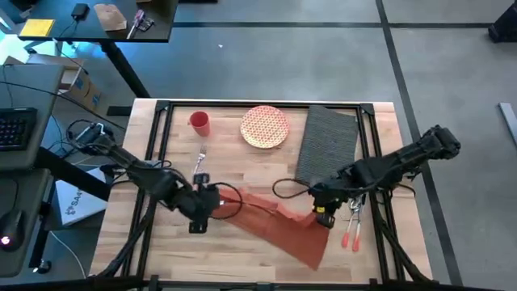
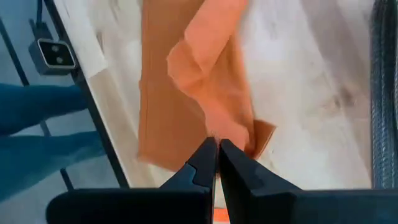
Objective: Set table place
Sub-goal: Fold the orange table napkin
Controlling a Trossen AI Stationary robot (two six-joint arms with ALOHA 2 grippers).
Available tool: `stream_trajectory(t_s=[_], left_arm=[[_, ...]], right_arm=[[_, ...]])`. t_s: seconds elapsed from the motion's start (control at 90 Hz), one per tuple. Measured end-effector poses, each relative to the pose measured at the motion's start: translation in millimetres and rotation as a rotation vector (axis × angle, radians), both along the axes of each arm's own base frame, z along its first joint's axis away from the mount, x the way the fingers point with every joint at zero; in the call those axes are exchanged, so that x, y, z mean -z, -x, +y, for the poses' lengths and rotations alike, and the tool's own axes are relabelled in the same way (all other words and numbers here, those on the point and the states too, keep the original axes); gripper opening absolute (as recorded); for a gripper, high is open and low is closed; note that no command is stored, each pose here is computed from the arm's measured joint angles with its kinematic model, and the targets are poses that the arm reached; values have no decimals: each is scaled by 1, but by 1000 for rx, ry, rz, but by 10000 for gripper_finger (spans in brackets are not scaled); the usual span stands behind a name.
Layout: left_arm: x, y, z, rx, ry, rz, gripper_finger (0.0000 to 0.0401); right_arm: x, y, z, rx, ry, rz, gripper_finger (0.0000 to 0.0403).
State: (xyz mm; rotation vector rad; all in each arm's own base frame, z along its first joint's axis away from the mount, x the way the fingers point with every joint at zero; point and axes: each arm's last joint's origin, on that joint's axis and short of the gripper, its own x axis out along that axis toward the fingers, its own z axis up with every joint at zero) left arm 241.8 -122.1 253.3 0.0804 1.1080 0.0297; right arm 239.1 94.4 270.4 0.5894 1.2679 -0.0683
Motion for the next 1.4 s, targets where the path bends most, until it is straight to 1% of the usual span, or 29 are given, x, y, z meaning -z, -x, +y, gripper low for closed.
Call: stream_trajectory(t_s=[0.156,0.289,0.378,0.489,0.578,0.667,0.744,0.811,0.844,0.889,1.0,1.067,1.144,1.222,1.278,1.311,1.344,1.367,1.4], left_arm=[[26,-9,19,-3,-62,57,123],[45,-12,28,78,-128,113,168],[55,-17,31,135,-168,136,188],[66,-22,35,118,-241,167,196],[77,-27,37,120,-261,205,189],[89,-30,39,106,-271,249,162],[93,-33,39,88,-270,263,118],[90,-37,38,80,-260,256,63],[85,-39,37,75,-256,251,34],[76,-41,34,62,-248,233,15],[38,-37,26,31,-234,197,3],[9,-28,20,46,-187,181,1],[-29,-15,12,107,-35,156,0],[-69,0,9,139,201,111,0],[-98,11,12,120,338,35,0],[-112,17,15,90,381,-24,0],[-124,23,20,42,392,-90,0],[-130,28,24,2,384,-134,0],[-136,33,30,-65,356,-189,0]], right_arm=[[0,-2,-4,15,-6,3,0],[0,-2,-4,15,-8,3,0],[0,-2,-4,19,-10,4,0],[0,-2,-4,33,-15,5,0],[0,-2,-4,44,-20,8,0],[0,-2,-4,48,-21,9,0],[0,-2,-4,55,-23,11,0],[0,-2,-4,56,-23,11,0],[-1,-2,-4,60,-25,12,0],[-2,-2,-2,62,-30,10,0],[-13,-2,7,37,-54,-18,0],[-24,-1,15,2,-114,-28,0],[-42,1,25,-60,-253,-18,0],[-65,2,33,-124,-415,-5,0],[-84,3,35,-168,-476,-37,0],[-94,4,35,-194,-478,-78,0],[-103,6,31,-196,-449,-116,0],[-107,8,28,-183,-412,-134,0],[-109,9,19,-142,-330,-144,0]])
